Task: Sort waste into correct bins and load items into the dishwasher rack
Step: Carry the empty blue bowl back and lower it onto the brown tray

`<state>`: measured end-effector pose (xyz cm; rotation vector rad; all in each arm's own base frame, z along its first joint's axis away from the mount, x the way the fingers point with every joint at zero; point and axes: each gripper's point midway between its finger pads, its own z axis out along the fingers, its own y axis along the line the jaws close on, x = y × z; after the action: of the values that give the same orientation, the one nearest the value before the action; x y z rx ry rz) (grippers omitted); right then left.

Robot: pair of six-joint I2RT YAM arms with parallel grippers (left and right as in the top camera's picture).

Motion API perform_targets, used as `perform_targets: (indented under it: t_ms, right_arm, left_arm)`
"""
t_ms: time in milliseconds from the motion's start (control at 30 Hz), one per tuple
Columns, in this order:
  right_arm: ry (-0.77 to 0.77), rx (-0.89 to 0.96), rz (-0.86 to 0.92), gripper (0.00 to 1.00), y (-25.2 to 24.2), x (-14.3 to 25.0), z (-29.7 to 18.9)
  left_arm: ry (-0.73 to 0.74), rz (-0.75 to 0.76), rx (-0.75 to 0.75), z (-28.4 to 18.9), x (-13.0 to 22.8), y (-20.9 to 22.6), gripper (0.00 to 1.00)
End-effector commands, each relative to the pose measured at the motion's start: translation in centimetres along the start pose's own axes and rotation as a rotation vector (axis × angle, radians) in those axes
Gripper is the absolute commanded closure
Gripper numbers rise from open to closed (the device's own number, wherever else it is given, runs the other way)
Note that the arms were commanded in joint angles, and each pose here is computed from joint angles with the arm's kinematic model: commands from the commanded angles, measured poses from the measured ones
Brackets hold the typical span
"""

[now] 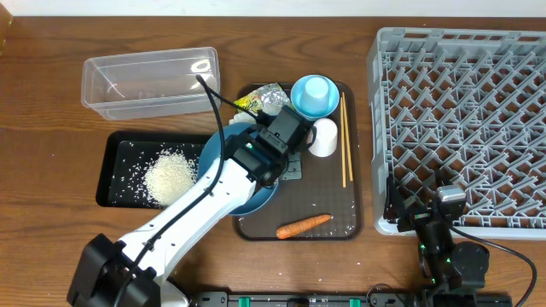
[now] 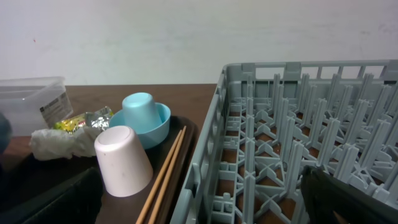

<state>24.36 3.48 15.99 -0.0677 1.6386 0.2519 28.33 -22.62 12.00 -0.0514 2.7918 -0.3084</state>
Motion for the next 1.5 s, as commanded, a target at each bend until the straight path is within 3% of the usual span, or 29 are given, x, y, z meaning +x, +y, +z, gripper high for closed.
perform_targets:
  t_ms: [0, 433, 933, 1133, 1467]
  right_arm:
    - [0.003, 0.009, -0.005, 0.01, -0.2, 0.1, 0.0]
    - [0.003, 0.009, -0.005, 0.01, -0.2, 0.1, 0.0]
    - [0.003, 0.009, -0.005, 0.01, -0.2, 0.1, 0.0]
    - [0.003, 0.009, -0.005, 0.01, -0.2, 0.1, 0.0]
    - [0.003, 0.009, -0.005, 0.01, -0.2, 0.1, 0.0]
  left_arm:
    - [-0.006, 0.022, 0.04, -0.3, 0.2, -1.8, 0.94]
    - [0.043, 0.077, 0.031, 4.2, 2.1, -4.1, 0.94]
    - [0.079, 0.066, 0.117, 4.4, 2.8, -6.0, 0.92]
    - [0.078, 0.066, 0.116, 4.4, 2.7, -6.0, 0.79]
    - [0.065, 0.093, 0.13, 1.5, 2.1, -6.3, 0.74]
